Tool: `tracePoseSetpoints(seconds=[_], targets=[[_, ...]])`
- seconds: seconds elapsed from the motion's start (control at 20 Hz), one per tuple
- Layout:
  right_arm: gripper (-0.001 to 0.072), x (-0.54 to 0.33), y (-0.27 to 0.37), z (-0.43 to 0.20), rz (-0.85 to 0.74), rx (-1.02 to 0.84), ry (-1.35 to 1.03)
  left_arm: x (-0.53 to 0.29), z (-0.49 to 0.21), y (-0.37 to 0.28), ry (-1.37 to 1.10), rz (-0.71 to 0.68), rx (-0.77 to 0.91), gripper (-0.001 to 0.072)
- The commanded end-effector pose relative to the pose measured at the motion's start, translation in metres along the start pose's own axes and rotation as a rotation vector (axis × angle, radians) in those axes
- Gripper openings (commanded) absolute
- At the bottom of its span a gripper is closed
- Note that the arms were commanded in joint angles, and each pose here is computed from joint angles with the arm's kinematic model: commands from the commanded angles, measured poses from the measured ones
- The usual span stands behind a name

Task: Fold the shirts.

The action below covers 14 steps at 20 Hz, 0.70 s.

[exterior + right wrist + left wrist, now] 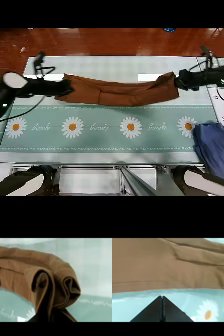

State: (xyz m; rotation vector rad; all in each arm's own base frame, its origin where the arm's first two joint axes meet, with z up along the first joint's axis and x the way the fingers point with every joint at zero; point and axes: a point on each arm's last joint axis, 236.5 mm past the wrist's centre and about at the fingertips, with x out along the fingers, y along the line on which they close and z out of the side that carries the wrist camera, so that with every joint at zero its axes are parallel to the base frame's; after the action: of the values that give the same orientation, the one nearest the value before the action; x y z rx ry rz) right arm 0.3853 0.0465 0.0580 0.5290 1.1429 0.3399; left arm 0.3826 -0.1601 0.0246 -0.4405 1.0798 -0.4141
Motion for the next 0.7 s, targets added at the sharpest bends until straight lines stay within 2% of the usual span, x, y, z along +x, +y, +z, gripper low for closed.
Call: tracePoseSetpoints(seconds=[0.0,0.2,0.4,0.65], targets=[[0.002,-0.039,0.025,-0.054,-0.022,-0.036,-0.053,0.055,-0.03,-0.069,0.121,-0.109,0.111,0.0014],[0.002,-0.076,0.058,-0.092,0.002,-0.046,-0.126,0.123,-0.069,-0.155,0.258,-0.197,0.266,0.0014],[0.002,-0.106,0.081,-0.102,0.015,-0.055,-0.231,0.171,-0.113,-0.222,0.356,-0.276,0.276,0.0014],[0.002,-0.111,0.099,-0.1,0.082,-0.065,-0.259,0.194,-0.205,-0.257,0.594,-0.357,0.244,0.0015]])
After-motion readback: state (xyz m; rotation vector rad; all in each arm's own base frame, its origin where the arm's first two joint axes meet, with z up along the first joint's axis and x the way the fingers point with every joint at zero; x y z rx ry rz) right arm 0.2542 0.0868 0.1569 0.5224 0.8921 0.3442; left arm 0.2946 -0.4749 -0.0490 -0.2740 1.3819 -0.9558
